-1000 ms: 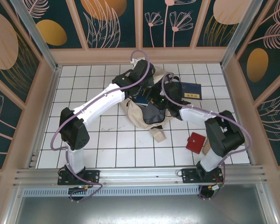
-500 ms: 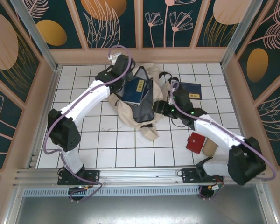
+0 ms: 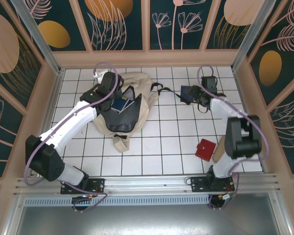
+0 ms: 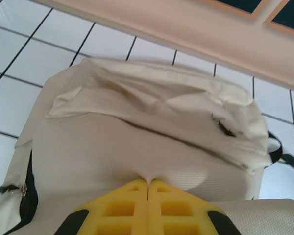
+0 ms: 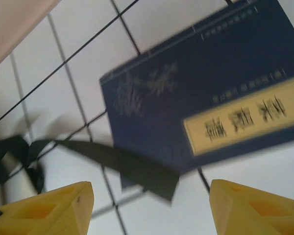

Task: Pack the student bag
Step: Close the student bag at the center of the table, then move the book to the center of the table, then pick up the book at the center of the table, then open the student bag at the top-center of the table, then place the book in the student bag.

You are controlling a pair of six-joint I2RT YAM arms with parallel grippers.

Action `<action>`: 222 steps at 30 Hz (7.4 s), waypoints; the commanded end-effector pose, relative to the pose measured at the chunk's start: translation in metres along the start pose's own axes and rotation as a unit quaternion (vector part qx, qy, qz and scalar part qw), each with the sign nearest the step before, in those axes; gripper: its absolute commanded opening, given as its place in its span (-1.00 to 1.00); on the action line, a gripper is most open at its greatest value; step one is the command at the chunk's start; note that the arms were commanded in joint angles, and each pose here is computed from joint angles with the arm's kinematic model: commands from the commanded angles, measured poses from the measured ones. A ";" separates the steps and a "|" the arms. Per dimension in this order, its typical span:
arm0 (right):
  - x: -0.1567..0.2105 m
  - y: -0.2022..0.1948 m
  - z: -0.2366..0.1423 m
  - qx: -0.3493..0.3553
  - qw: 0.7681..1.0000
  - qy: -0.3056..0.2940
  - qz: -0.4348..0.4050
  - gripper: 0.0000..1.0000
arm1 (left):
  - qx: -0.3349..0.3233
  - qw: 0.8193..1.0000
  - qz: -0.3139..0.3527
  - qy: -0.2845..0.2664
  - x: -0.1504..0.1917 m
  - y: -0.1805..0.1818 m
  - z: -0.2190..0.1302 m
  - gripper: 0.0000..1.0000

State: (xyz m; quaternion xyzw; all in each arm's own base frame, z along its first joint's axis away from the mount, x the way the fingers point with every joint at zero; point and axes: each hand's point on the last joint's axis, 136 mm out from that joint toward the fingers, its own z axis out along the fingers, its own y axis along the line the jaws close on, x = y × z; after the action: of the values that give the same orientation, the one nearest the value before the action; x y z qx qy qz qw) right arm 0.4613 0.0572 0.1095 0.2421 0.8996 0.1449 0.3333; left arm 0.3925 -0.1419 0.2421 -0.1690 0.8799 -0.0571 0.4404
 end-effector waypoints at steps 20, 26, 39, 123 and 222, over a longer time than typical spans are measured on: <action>0.061 -0.023 0.093 0.102 0.978 0.158 -0.086 0.25 | 0.114 0.993 -0.005 0.009 0.001 -0.027 -0.026 0.64; 0.143 -0.032 0.037 0.069 0.967 0.222 -0.106 0.25 | 0.173 0.984 0.018 0.028 0.002 -0.064 -0.013 0.67; 0.126 -0.027 -0.064 0.053 0.989 0.123 -0.059 0.30 | 0.253 0.958 0.050 0.125 0.058 -0.128 0.018 0.70; 0.201 -0.032 -0.035 -0.062 0.962 0.265 0.018 -0.31 | 0.498 0.740 0.003 0.452 0.259 -0.214 -0.012 -0.12; 0.055 0.351 -0.035 -0.263 0.943 0.043 -0.198 -1.00 | 0.397 0.889 -0.057 0.221 0.121 -0.047 -0.088 -1.00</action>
State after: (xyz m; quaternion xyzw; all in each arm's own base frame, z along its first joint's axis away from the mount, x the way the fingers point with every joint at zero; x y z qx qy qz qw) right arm 0.5109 0.3710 0.2135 -0.0386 0.9005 0.2781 0.3320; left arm 0.2610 -0.2160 0.2083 -0.0263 0.8628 -0.4400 0.2478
